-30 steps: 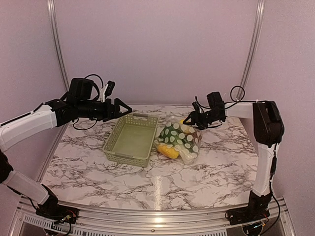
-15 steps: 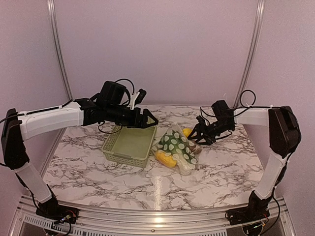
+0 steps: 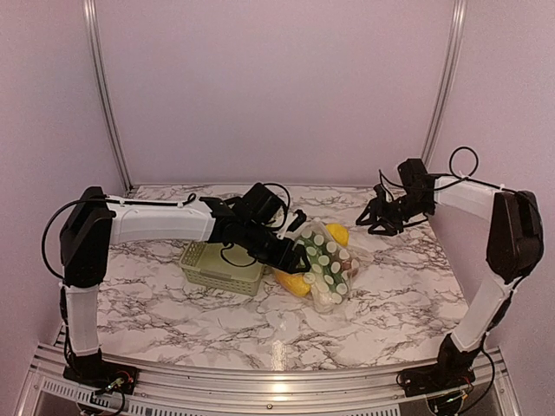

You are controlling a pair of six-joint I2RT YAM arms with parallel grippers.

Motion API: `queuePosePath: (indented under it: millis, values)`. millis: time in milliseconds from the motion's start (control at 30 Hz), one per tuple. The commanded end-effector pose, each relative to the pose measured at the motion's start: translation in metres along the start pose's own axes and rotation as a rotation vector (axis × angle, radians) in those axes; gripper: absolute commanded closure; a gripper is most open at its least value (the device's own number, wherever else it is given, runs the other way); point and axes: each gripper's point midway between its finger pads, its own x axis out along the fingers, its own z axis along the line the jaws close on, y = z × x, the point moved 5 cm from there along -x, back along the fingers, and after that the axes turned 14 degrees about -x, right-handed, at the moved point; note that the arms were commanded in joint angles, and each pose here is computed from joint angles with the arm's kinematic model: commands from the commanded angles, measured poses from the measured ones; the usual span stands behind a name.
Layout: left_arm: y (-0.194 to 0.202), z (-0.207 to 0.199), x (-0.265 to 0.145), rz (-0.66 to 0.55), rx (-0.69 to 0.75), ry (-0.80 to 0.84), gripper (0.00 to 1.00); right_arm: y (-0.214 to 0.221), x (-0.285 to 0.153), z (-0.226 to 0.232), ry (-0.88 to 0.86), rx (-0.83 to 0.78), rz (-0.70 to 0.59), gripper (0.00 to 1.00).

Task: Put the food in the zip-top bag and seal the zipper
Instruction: Move the zipper food storage bag to the center of the board, then adjust the fake fruit in the zipper food storage bag.

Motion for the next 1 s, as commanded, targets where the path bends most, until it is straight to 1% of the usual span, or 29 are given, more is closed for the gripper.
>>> queuePosePath:
  millis: [0, 67, 133, 267, 367, 467, 533, 633, 733, 900, 967]
  values:
    - [0.007, 0.012, 0.022, 0.046, -0.014, -0.064, 0.21, -0.04, -0.006, -0.032, 0.139, -0.01, -0.114, 0.47]
    - [0.009, 0.018, 0.028, 0.048, -0.024, -0.09, 0.21, -0.048, 0.005, -0.043, 0.154, -0.029, -0.113, 0.47]
    - [0.01, 0.022, 0.03, 0.052, -0.03, -0.109, 0.21, -0.054, 0.02, -0.05, 0.118, -0.032, -0.104, 0.47]
    - [0.016, 0.029, 0.031, 0.061, -0.058, -0.135, 0.21, -0.064, 0.046, -0.065, 0.098, 0.009, -0.123, 0.46]
    - [0.024, 0.038, 0.036, 0.077, -0.082, -0.16, 0.21, -0.069, 0.068, -0.076, 0.083, 0.018, -0.099, 0.43]
    - [0.028, 0.045, 0.042, 0.09, -0.09, -0.186, 0.21, -0.068, 0.087, -0.067, -0.012, -0.015, -0.049, 0.4]
    - [0.027, 0.051, 0.046, 0.093, -0.095, -0.205, 0.21, -0.065, 0.096, -0.059, -0.071, -0.037, -0.038, 0.4]
    - [0.024, 0.063, 0.051, 0.088, -0.111, -0.257, 0.21, -0.054, 0.101, -0.054, -0.095, -0.036, -0.001, 0.43]
    - [0.018, 0.078, 0.05, 0.068, -0.117, -0.326, 0.21, -0.033, 0.098, -0.036, -0.13, -0.046, 0.035, 0.45]
    - [0.009, 0.094, 0.046, 0.046, -0.112, -0.388, 0.21, 0.012, 0.09, -0.022, -0.061, -0.095, 0.153, 0.46]
    - [0.007, 0.098, 0.043, 0.041, -0.117, -0.396, 0.21, 0.023, 0.083, -0.021, -0.042, -0.092, 0.165, 0.46]
